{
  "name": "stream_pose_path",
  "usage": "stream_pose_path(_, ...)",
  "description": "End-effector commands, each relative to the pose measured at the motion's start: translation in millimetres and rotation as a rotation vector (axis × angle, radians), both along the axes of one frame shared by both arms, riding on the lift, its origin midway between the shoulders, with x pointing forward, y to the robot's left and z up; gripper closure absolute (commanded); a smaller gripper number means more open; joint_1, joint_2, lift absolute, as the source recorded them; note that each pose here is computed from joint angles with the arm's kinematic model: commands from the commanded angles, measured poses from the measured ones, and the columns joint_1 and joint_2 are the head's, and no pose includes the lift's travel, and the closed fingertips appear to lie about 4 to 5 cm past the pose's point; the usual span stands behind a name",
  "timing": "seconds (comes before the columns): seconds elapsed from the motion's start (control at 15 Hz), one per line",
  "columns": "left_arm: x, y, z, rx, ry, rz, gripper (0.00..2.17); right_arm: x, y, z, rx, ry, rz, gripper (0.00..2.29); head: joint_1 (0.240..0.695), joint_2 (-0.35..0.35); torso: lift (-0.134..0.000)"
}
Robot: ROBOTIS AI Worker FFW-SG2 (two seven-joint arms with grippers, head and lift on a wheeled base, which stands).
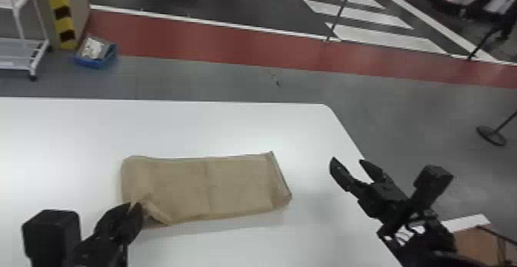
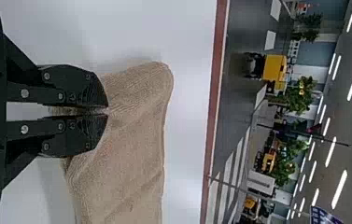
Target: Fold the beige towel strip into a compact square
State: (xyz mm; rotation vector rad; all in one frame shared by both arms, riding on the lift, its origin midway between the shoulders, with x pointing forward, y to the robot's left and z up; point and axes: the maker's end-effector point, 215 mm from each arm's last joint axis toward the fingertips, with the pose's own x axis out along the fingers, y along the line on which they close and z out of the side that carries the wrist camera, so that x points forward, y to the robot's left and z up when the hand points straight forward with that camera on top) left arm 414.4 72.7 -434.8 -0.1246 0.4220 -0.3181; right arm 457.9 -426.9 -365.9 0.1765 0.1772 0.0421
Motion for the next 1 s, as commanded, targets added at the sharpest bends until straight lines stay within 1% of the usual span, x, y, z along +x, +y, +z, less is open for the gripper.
stream_pose_path(0.0,8.6,7.3,19.5,-0.013,-0.051,0.020,0.05,2.5,3.7,-1.0,-0.006,0.004,0.000,0.09,0.695,-0.350,-0.124)
stream_pose_path(0.07,12.3,10.5,33.0,-0.018,-0.092,0.034,0.05,2.1,3.2,-3.0,-0.005,0.011,-0.002,0.09,0.695,-0.350,-0.124)
stream_pose_path(0.13,17.3,13.2,50.8,-0.031,-0.151,0.051,0.05,2.1,2.6,-3.4,-0.008,0.014,-0.005,0.09,0.695,-0.350,-0.124)
stream_pose_path(0.27,22.8,12.6,75.4,-0.050,-0.240,0.059,0.05,2.5,6.0,0.7,-0.008,0.014,-0.003,0.09,0.695,-0.350,-0.124)
stream_pose_path(0.33,26.4,5.8,75.7,-0.055,-0.248,0.044,0.05,1.9,8.2,-1.0,-0.011,0.022,-0.004,0.09,0.695,-0.350,-0.124)
stream_pose_path(0.4,31.0,-4.7,71.7,-0.052,-0.247,0.023,0.10,1.5,9.4,-0.2,-0.012,0.022,-0.003,0.09,0.695,-0.350,-0.124)
stream_pose_path(0.53,39.3,-37.6,52.4,-0.040,-0.226,-0.041,0.26,-2.4,14.0,0.8,-0.010,0.025,0.001,0.09,0.695,-0.350,-0.124)
stream_pose_path(0.6,42.8,-53.1,42.8,-0.032,-0.217,-0.079,0.39,-3.0,15.5,0.6,-0.006,0.024,0.000,0.09,0.695,-0.350,-0.124)
stream_pose_path(0.67,46.4,-67.0,31.1,-0.019,-0.200,-0.113,0.88,-5.5,17.2,-0.3,-0.006,0.026,-0.001,0.09,0.695,-0.350,-0.124)
stream_pose_path(0.73,51.1,-75.0,21.2,-0.009,-0.173,-0.109,1.48,-7.7,18.1,-2.0,-0.004,0.030,-0.001,0.09,0.695,-0.350,-0.124)
stream_pose_path(0.8,53.3,-79.7,17.1,-0.010,-0.162,-0.106,1.80,-8.5,18.1,-3.9,-0.003,0.033,-0.002,0.09,0.695,-0.350,-0.124)
stream_pose_path(0.87,54.1,-80.4,13.5,-0.006,-0.157,-0.115,1.90,-9.1,19.9,-4.8,-0.003,0.035,0.001,0.09,0.695,-0.350,-0.124)
stream_pose_path(0.93,52.1,-80.8,7.4,0.003,-0.138,-0.121,1.90,-9.7,20.6,-6.5,-0.002,0.038,0.002,0.09,0.695,-0.350,-0.124)
